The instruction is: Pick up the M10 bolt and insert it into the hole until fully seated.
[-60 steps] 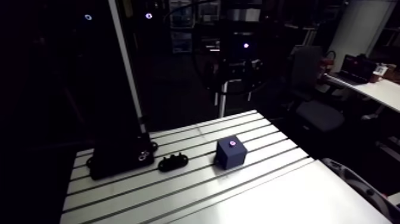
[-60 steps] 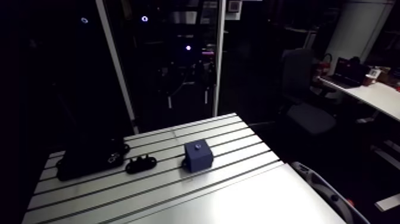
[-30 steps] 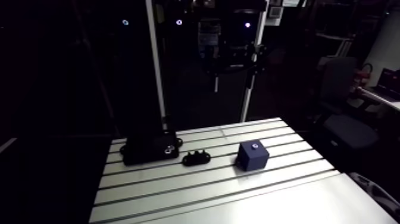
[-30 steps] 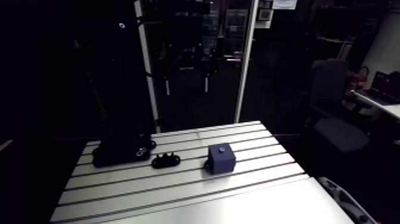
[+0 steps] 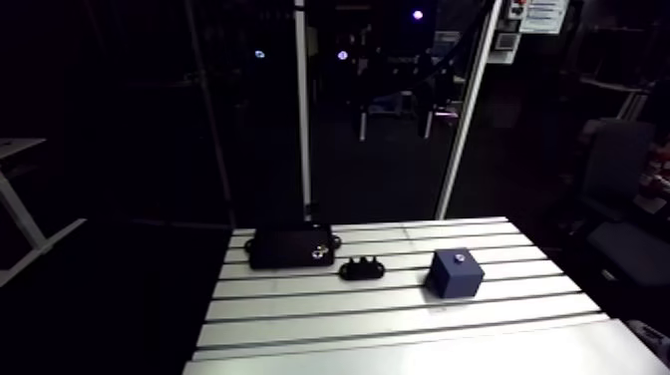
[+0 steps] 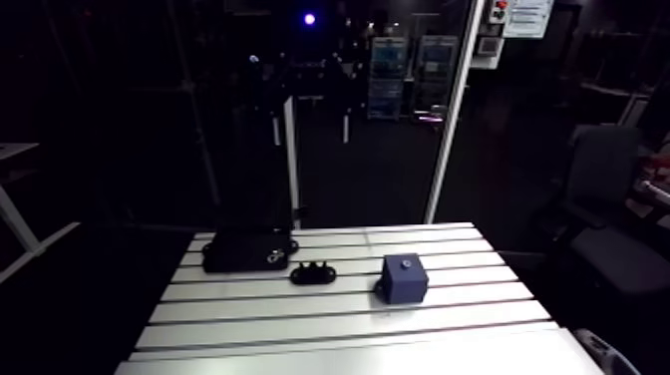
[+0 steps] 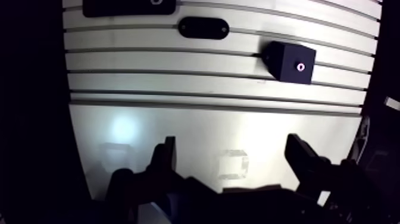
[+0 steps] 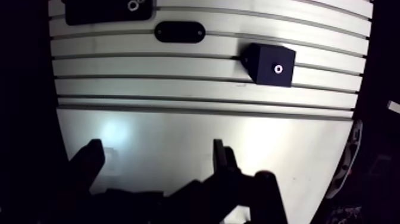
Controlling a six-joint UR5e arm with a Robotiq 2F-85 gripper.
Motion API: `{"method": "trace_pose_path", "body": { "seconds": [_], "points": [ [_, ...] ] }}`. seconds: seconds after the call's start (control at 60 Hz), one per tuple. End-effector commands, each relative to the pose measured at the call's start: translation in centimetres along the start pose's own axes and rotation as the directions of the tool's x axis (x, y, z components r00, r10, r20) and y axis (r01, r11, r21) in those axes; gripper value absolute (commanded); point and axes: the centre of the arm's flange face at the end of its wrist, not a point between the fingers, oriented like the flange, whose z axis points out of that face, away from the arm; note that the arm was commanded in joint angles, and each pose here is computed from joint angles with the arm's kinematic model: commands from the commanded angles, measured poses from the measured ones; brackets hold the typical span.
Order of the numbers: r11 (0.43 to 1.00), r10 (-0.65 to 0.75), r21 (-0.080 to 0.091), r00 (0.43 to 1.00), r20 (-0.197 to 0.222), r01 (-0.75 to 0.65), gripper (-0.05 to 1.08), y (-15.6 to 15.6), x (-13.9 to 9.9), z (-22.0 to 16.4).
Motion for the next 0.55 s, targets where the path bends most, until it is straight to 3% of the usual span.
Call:
{"method": "trace_pose_path", "body": {
  "seconds": [0.017,0.233,0.55],
  "points": [
    [1.0,-0.01,-0.006,1.0,0.004,0.01,0.01,-1.27,-1.03,-1.03],
    [1.0,-0.004,-0.024,1.0,-0.004,0.004,0.0,-0.8,-0.99,-1.2],
    [1.0,0.001,-0.023,1.0,-0.007,-0.001,0.0,-0.55,-0.86,-1.18]
  ]
}}
